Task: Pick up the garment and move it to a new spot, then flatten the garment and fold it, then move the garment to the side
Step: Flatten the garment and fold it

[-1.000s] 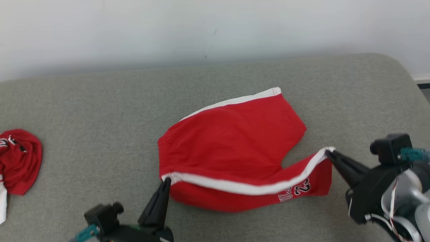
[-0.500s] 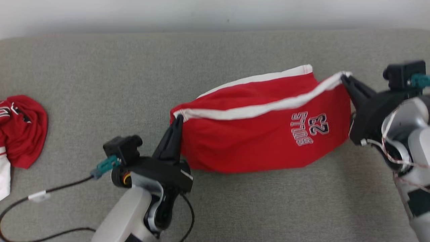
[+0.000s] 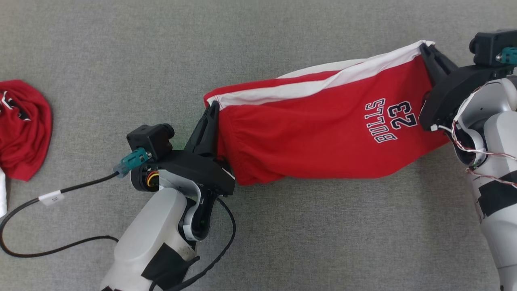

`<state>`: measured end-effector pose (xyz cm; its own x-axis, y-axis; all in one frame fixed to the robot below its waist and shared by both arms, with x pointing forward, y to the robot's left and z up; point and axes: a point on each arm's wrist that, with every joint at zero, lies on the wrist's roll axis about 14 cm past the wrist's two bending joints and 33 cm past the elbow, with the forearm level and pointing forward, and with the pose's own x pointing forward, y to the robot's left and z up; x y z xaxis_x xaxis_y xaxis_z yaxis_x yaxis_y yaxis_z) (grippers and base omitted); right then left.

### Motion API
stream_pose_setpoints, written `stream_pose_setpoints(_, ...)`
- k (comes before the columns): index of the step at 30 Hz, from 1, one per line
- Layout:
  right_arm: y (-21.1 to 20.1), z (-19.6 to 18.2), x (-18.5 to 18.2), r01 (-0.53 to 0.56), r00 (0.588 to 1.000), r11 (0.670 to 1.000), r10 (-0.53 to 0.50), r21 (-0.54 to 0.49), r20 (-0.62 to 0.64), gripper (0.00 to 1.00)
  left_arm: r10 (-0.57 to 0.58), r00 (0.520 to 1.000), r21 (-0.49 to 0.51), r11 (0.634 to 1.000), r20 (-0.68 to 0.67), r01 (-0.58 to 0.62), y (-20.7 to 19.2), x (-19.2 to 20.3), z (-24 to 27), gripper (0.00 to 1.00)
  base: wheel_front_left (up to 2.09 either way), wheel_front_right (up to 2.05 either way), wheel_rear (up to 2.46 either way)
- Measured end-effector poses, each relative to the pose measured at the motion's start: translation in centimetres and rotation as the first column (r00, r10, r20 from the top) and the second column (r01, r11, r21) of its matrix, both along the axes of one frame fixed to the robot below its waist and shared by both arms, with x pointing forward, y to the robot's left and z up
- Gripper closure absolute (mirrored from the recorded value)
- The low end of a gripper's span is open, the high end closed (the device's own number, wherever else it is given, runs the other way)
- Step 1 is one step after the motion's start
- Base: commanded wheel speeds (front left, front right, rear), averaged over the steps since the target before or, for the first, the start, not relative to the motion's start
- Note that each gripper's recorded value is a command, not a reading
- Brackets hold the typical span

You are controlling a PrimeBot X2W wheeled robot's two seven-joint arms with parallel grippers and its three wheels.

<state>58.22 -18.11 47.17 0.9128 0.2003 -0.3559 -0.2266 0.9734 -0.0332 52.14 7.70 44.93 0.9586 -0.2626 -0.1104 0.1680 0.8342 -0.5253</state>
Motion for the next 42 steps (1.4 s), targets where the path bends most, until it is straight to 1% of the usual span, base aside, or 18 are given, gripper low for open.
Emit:
stream_pose_setpoints(4,0.1,-0.6,0.8,0.016,1.000,1.000,-0.016,0.014,0.006,1.00,0.015,1.000,0.015,1.000,-0.009,-0.015,0.5,0.5,-0.4,1.00,0.00,0.00,0.00)
stream_pose_setpoints(5,0.1,-0.7,1.0,0.018,1.000,1.000,-0.018,0.019,0.008,0.82,0.015,1.000,0.022,1.000,-0.010,-0.015,0.5,0.6,-0.5,1.00,0.00,0.00,0.00)
stream_pose_setpoints(6,0.1,-0.8,1.1,0.021,1.000,1.000,-0.021,0.018,0.013,0.00,0.012,1.000,0.028,1.000,-0.011,-0.012,0.5,0.6,-0.6,0.00,0.00,0.00,0.00)
stream_pose_setpoints(10,0.2,-0.5,1.5,0.029,0.999,0.999,-0.030,0.033,0.037,0.00,0.002,1.000,0.037,0.999,0.003,-0.002,0.2,0.6,-0.3,0.00,0.00,0.00,0.00)
stream_pose_setpoints(13,0.6,0.1,1.6,0.026,0.998,0.998,-0.029,0.056,0.048,0.00,0.000,0.997,0.066,0.998,0.081,-0.005,0.5,1.0,1.8,0.00,0.00,0.00,0.00)
stream_pose_setpoints(15,0.3,0.6,1.6,0.044,0.998,0.996,-0.047,0.083,0.037,0.00,0.007,0.989,0.088,0.996,0.145,-0.020,1.2,0.9,3.4,0.00,0.00,0.00,0.00)
stream_pose_setpoints(19,-0.8,-0.6,0.1,0.090,0.991,0.991,-0.080,0.100,-0.107,0.00,0.008,0.976,0.189,0.981,0.219,-0.050,3.4,-1.5,4.3,0.00,0.00,0.00,0.00)
stream_pose_setpoints(21,-1.6,-0.8,-0.7,0.116,0.982,0.988,-0.099,0.100,-0.158,0.00,-0.016,0.969,0.244,0.969,0.248,-0.047,4.0,-3.1,4.6,0.00,0.00,0.00,0.00)
stream_pose_setpoints(27,-3.9,-2.5,-3.5,0.199,0.940,0.977,-0.168,0.080,-0.297,0.00,-0.060,0.970,0.334,0.942,0.237,-0.023,5.1,-8.2,3.6,0.00,0.00,0.00,0.00)
stream_pose_setpoints(30,-4.2,-3.4,-4.0,0.226,0.922,0.971,-0.189,0.073,-0.337,0.00,-0.023,0.978,0.340,0.939,0.208,-0.050,6.5,-10.0,2.8,0.00,0.00,0.00,0.00)
stream_pose_setpoints(33,-3.8,-4.1,-4.0,0.242,0.909,0.968,-0.201,0.071,-0.364,0.00,0.030,0.982,0.334,0.938,0.188,-0.092,7.9,-11.1,2.3,0.00,0.00,0.00,0.00)
stream_pose_setpoints(36,-2.3,-4.7,-3.9,0.234,0.901,0.970,-0.189,0.071,-0.390,0.00,0.054,0.985,0.323,0.940,0.162,-0.105,8.3,-12.0,1.6,0.00,0.00,0.00,0.00)
stream_pose_setpoints(38,-1.6,-5.2,-3.8,0.224,0.896,0.973,-0.186,0.048,-0.404,0.00,0.066,0.986,0.319,0.941,0.152,-0.113,8.5,-12.4,1.3,0.00,0.00,0.00,0.00)
stream_pose_setpoints(42,-2.0,-6.1,-4.0,0.233,0.877,0.972,-0.222,-0.029,-0.426,0.00,0.075,0.987,0.313,0.943,0.139,-0.116,8.7,-12.7,0.9,0.00,0.00,0.00,0.00)
